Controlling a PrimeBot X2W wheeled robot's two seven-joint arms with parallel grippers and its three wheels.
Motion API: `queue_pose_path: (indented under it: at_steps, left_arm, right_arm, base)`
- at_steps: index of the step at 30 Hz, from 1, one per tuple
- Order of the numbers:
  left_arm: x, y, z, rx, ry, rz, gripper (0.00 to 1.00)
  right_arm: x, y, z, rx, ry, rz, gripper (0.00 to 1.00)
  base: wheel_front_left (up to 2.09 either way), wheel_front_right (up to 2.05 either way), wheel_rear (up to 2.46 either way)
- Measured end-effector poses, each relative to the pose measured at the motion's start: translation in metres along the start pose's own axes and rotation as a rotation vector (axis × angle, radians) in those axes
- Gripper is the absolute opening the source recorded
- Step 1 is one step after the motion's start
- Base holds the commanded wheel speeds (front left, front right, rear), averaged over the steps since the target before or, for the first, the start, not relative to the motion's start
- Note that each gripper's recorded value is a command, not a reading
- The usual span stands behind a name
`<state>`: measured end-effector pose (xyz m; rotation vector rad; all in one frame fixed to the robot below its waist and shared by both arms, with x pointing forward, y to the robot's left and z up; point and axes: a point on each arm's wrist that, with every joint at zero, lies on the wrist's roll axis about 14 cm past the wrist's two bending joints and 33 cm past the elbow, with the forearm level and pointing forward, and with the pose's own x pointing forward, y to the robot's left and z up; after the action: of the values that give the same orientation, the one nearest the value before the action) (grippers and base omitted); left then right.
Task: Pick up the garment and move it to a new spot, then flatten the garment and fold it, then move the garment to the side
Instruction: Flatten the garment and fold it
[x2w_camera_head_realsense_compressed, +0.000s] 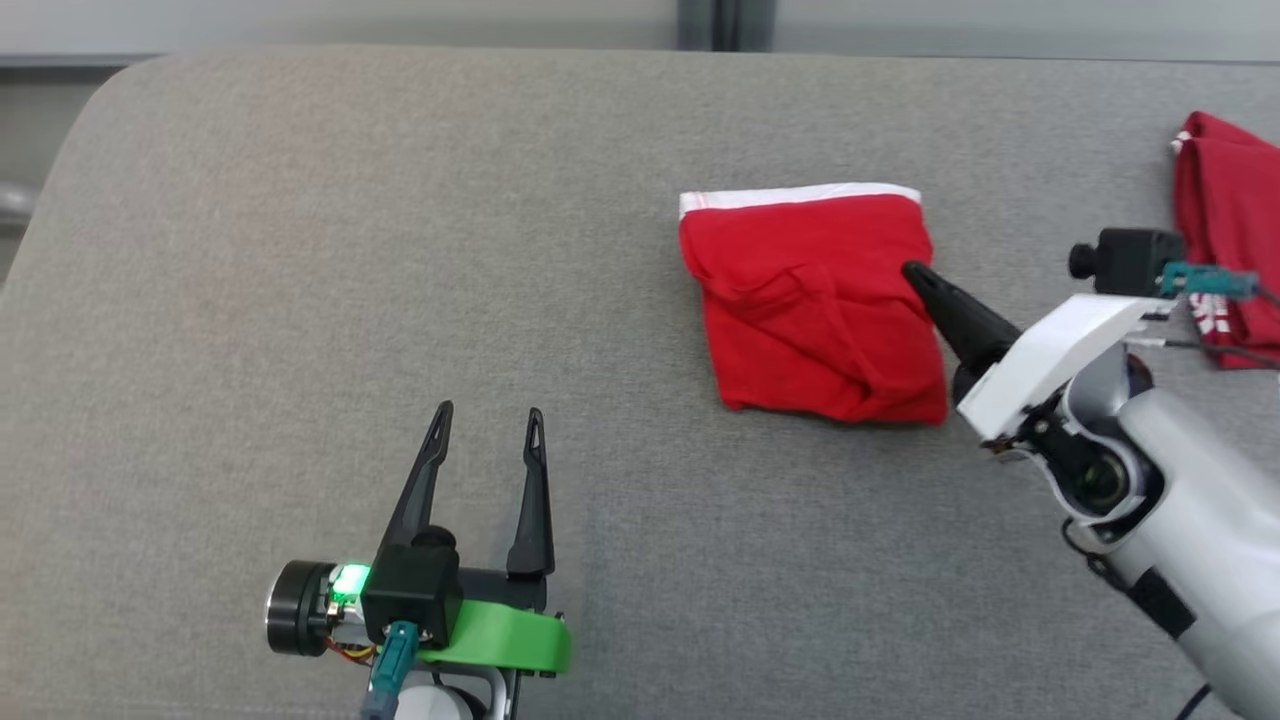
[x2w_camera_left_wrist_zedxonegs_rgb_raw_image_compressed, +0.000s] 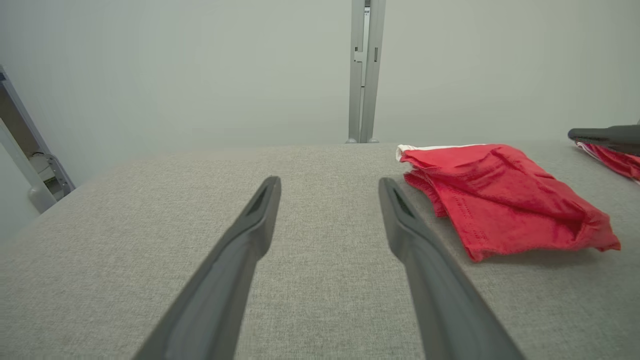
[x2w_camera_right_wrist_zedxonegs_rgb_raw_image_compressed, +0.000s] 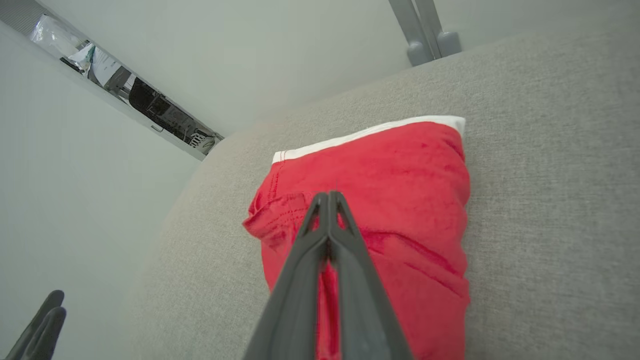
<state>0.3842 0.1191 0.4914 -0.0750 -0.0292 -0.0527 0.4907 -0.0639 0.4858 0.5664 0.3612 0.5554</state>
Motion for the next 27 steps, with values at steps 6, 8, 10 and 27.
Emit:
queue_pose_path:
  at_steps: [6, 8, 10, 27]
  left_arm:
    - [0.001, 0.014, -0.007, 0.013, 0.022, 0.042, 1.0]
    - [0.0, 0.018, -0.009, 0.017, 0.029, 0.054, 1.0]
    - [-0.001, 0.022, -0.011, 0.02, 0.037, 0.065, 1.0]
    - [-0.009, 0.019, 0.001, 0.005, 0.003, 0.06, 1.0]
  right_arm:
    - [0.02, -0.014, -0.028, 0.039, 0.171, -0.013, 0.0]
    - [0.026, -0.011, -0.038, 0.056, 0.203, 0.001, 0.0]
    - [0.029, -0.004, -0.054, 0.073, 0.251, 0.022, 0.0]
    - [-0.013, 0.062, -0.086, 0.029, 0.258, 0.191, 0.84]
  base:
    - [0.0, 0.0, 0.0]
    - [0.0, 0.0, 0.0]
    - [0.0, 0.0, 0.0]
    - [0.0, 0.0, 0.0]
